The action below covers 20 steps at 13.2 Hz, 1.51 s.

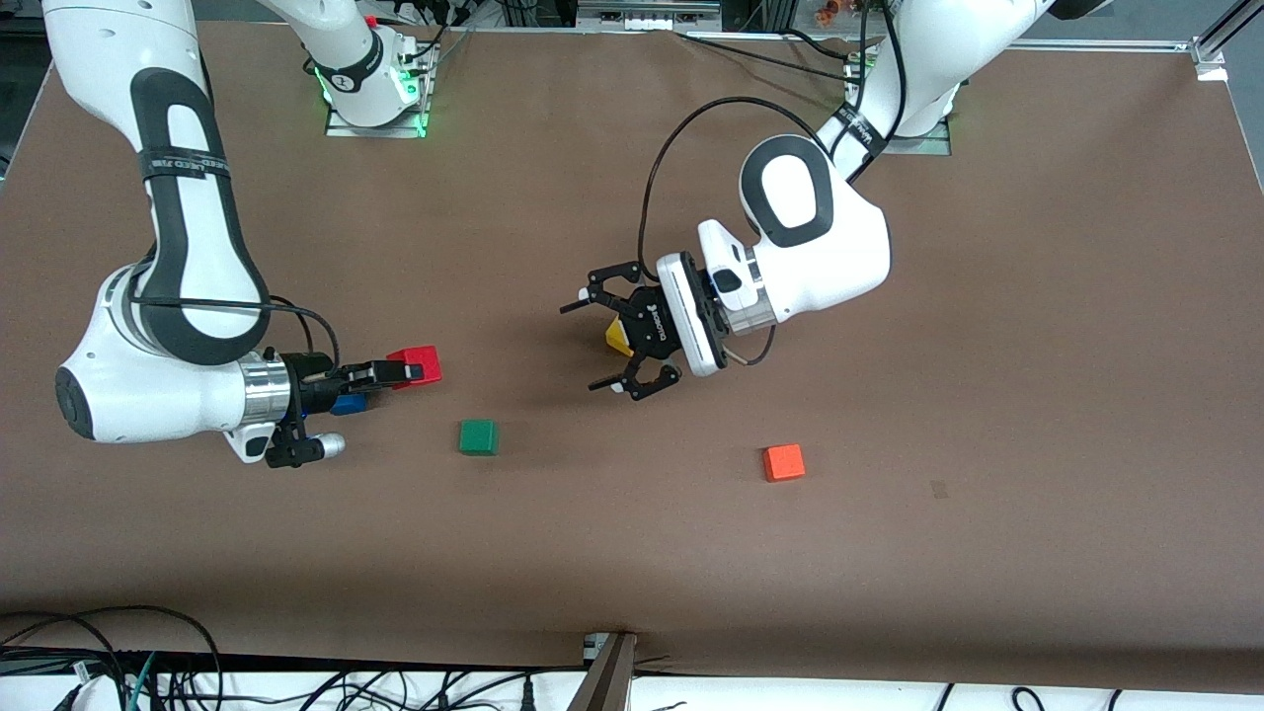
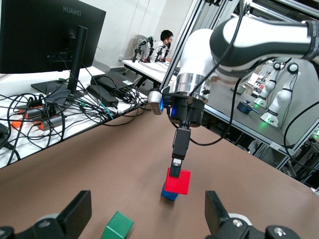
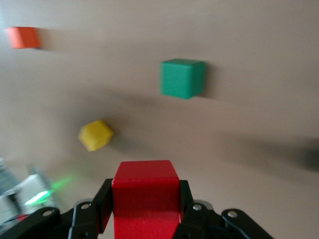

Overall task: Pass red block to right arm, stack on blue
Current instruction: 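Move the red cube over the blue cube while the left gripper withdraws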

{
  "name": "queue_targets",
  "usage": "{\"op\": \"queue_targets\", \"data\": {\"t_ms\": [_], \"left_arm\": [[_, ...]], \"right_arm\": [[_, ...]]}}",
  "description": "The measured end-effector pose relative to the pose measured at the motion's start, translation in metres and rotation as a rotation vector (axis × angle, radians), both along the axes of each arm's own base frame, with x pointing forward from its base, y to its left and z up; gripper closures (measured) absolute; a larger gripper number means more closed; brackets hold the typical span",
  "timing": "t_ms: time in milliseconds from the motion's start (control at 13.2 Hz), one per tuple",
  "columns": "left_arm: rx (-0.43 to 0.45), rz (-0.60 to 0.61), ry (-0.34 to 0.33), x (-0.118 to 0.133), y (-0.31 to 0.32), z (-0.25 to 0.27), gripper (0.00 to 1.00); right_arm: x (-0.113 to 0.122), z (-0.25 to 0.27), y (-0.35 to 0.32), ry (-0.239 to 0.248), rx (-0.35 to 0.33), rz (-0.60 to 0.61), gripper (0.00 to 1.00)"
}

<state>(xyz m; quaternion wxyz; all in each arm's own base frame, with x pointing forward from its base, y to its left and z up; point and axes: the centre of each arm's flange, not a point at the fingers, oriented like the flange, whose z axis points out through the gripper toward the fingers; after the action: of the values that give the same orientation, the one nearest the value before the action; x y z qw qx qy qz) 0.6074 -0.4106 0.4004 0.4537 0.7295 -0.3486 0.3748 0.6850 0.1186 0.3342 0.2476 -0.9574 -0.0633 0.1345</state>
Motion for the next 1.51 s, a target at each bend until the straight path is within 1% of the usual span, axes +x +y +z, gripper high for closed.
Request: {"op": "queue_targets", "data": {"t_ms": [151, 302, 453, 604, 755, 906, 1058, 1284, 1511], "left_arm": [[0.003, -0.04, -0.019, 0.011, 0.016, 0.004, 0.0], [-0.007, -0.076, -0.009, 0.022, 0.036, 0.007, 0.0], [0.001, -0.105, 0.035, 0.028, 0.048, 0.008, 0.0], [0.03, -0.138, 0.106, 0.027, 0.051, 0.011, 0.0], [0.072, -0.154, 0.156, 0.024, 0.048, 0.013, 0.0], [0.114, -0.17, 0.2, 0.017, 0.045, 0.013, 0.0], [0.169, -0.171, 0.252, 0.004, 0.043, 0.013, 0.0], [0.271, -0.159, 0.304, -0.006, 0.045, 0.009, 0.0], [0.41, -0.188, 0.366, -0.011, 0.052, 0.005, 0.0]], "right_arm": [[0.001, -0.008, -0.009, -0.032, -0.114, 0.039, 0.44], [0.001, -0.019, -0.019, -0.051, -0.216, 0.077, 0.44], [0.0, -0.028, -0.029, -0.069, -0.3, 0.11, 0.44], [-0.001, -0.043, -0.038, -0.093, -0.365, 0.129, 0.44], [-0.005, -0.058, -0.046, -0.101, -0.408, 0.144, 0.44], [-0.007, -0.062, -0.05, -0.105, -0.446, 0.167, 0.44], [-0.007, -0.059, -0.052, -0.112, -0.465, 0.18, 0.44], [-0.007, -0.059, -0.054, -0.119, -0.481, 0.188, 0.44], [-0.013, -0.065, -0.059, -0.176, -0.497, 0.18, 0.44]]}}
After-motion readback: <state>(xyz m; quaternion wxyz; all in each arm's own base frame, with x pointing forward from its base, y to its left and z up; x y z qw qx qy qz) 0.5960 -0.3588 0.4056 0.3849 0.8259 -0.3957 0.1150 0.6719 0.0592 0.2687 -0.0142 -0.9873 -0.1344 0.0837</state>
